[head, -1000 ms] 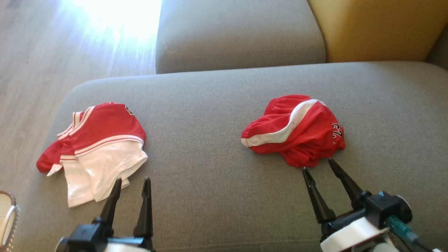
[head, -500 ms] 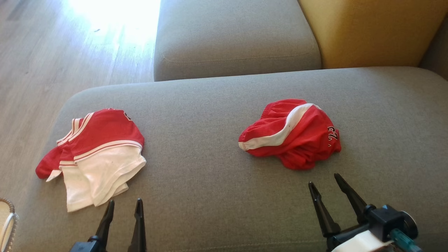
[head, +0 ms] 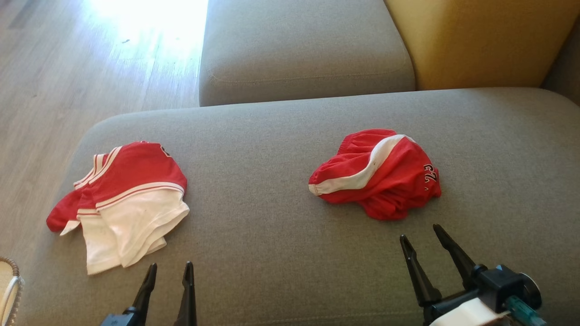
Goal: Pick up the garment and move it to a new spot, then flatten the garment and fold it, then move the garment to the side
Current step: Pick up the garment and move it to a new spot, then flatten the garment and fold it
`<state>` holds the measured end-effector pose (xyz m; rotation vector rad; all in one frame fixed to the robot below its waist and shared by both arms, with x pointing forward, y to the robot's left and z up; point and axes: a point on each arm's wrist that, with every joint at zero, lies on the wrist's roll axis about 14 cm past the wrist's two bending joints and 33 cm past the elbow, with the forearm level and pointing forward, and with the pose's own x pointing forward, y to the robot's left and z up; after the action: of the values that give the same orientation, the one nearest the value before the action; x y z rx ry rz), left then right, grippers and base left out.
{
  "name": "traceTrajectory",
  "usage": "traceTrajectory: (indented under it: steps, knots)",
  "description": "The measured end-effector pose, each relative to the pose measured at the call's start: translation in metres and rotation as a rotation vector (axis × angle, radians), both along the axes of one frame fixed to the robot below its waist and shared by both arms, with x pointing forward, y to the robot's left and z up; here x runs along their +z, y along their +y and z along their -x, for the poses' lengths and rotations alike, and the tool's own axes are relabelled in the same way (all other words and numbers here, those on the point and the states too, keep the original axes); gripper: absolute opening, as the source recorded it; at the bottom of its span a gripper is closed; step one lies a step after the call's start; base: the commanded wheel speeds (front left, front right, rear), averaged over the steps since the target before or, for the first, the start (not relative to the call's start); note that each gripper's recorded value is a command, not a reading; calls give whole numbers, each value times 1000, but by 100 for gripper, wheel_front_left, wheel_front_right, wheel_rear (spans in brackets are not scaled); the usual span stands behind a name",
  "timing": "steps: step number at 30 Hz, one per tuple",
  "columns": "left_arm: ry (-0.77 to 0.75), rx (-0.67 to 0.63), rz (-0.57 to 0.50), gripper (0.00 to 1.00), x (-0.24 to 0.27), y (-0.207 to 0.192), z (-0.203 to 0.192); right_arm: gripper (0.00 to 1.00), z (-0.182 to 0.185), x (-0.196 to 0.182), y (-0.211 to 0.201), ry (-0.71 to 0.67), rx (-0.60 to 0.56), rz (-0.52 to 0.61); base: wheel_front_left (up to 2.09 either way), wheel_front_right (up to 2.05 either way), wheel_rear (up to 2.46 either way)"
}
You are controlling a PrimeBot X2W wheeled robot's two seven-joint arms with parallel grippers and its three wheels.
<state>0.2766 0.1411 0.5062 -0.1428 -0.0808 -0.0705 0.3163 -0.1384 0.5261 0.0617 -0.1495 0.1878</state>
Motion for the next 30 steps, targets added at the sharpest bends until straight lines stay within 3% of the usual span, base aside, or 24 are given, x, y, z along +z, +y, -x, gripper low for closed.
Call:
traceTrajectory:
  steps: [13,21,24,30]
  knots:
    - [23,-26,-18,100,-6,-9,-5,100,-1,-6,-4,20,-14,-2,0,0,0]
    - [30,-82,-33,100,-7,-26,-27,100,-2,-10,-15,35,-50,-6,0,0,0]
    - [49,-188,30,100,-11,-48,-40,100,-5,-11,-18,41,-63,-7,0,0,0]
    - [96,-357,53,100,-26,-85,-65,100,-15,-13,-25,53,-83,3,0,0,0]
